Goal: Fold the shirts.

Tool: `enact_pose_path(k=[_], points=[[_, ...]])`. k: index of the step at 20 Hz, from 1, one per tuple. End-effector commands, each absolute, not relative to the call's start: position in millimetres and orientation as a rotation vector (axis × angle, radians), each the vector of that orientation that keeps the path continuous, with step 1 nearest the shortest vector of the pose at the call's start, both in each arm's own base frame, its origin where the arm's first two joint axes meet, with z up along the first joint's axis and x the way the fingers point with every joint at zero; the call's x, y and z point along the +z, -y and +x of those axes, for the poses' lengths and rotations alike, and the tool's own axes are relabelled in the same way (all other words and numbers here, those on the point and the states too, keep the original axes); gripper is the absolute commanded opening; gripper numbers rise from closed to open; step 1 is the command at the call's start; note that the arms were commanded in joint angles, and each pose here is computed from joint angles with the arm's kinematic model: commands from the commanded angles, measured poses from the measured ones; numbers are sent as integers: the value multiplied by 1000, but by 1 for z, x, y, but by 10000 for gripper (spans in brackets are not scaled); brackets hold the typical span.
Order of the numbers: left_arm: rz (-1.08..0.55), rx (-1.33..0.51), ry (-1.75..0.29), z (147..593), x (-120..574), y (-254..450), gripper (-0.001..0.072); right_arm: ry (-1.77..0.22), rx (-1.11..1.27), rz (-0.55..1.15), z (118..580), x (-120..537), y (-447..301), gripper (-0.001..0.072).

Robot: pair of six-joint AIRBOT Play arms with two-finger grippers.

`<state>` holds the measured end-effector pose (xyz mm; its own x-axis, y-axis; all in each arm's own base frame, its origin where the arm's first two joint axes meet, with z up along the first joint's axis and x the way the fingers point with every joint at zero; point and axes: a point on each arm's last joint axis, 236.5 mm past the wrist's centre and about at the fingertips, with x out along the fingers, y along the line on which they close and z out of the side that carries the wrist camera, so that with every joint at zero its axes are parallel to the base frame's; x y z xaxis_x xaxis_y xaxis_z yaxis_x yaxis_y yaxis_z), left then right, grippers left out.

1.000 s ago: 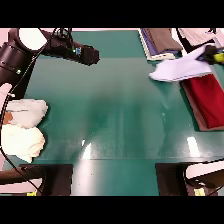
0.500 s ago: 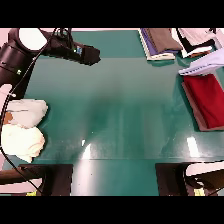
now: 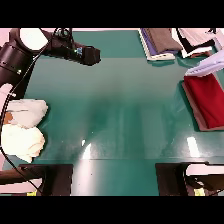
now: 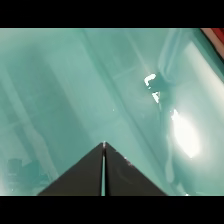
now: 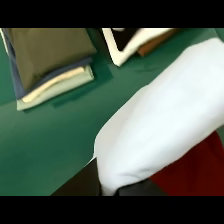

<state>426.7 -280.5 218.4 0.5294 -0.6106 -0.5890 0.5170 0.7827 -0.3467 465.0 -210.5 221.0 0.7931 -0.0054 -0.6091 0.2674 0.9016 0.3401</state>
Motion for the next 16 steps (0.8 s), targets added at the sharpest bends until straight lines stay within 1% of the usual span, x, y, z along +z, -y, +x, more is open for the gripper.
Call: enact_pose_path(k=[1,5,10,11,12,13,14,16], points=[[-128,-678,-774,424,215,280,28,-714,-205,455,422,202,208,21],[-122,-680,-772,424,215,280,28,-836,-286,528,357,155,203,21],[-110,-685,-769,424,215,280,28,-996,-408,653,272,71,189,25],[-105,-688,-766,424,215,280,28,-1016,-428,689,258,56,186,72],[-101,-687,-763,424,215,280,28,-1030,-452,723,245,42,184,260],[-99,-686,-760,425,215,279,28,-1033,-479,757,234,29,184,486],[-95,-688,-758,425,215,279,28,-1040,-500,789,226,20,185,620],[-79,-695,-755,424,215,280,28,-1035,-538,839,217,17,189,626]])
